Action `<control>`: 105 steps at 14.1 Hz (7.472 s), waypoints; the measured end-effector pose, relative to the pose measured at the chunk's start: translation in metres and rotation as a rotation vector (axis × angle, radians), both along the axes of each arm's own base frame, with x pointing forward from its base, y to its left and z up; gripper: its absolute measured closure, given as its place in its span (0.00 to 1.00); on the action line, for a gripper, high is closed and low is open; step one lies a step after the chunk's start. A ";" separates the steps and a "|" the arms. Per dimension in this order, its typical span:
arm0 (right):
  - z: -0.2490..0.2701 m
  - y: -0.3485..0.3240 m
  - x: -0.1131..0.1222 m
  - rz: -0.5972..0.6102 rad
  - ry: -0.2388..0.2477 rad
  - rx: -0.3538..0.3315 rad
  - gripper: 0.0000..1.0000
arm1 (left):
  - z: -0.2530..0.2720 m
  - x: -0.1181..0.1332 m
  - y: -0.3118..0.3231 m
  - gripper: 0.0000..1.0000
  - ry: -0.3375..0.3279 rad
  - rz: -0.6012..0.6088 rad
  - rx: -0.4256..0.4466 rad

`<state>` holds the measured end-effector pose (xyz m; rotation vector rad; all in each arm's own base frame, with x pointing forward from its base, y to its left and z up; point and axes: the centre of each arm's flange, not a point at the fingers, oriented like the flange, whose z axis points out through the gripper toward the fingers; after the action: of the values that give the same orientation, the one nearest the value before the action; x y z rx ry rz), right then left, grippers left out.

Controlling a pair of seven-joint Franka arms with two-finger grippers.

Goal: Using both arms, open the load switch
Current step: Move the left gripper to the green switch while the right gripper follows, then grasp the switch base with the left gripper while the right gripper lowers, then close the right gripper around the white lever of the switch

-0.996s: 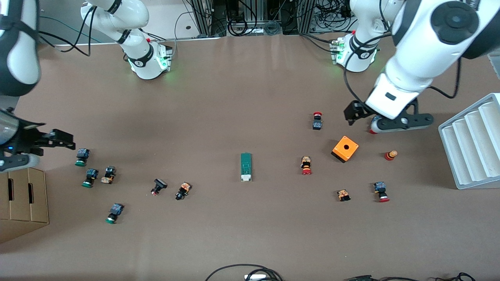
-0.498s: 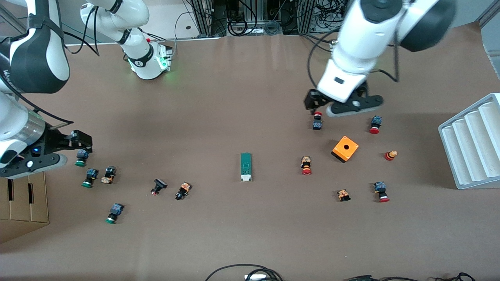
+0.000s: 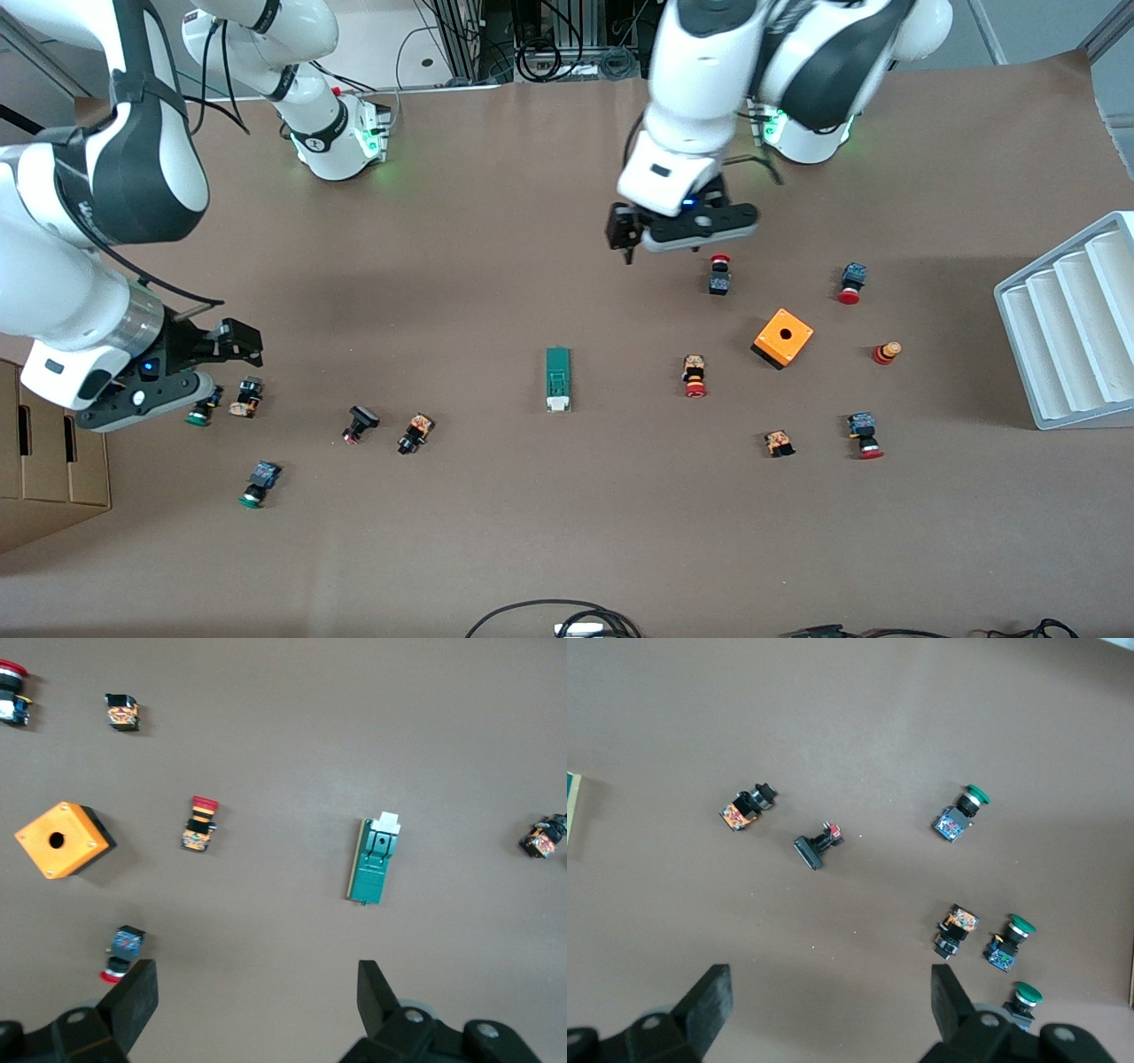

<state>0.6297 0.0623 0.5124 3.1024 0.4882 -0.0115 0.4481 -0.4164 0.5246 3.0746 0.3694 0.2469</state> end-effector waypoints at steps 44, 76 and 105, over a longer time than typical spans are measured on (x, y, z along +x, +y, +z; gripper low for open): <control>-0.161 0.304 -0.006 0.552 -0.283 0.129 0.03 | -0.451 -0.124 -0.156 0.28 -0.978 -0.120 0.155; -0.251 0.380 -0.030 0.936 -0.311 -0.028 0.06 | -0.465 -0.131 -0.145 0.52 -1.086 -0.117 0.157; -0.288 0.402 -0.049 1.025 -0.273 -0.068 0.05 | -0.466 -0.103 -0.134 0.46 -1.146 -0.167 0.143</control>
<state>0.5812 0.4640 0.2244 2.3565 1.8726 0.3661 0.3448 -0.5507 0.0582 2.4640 0.0202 1.8890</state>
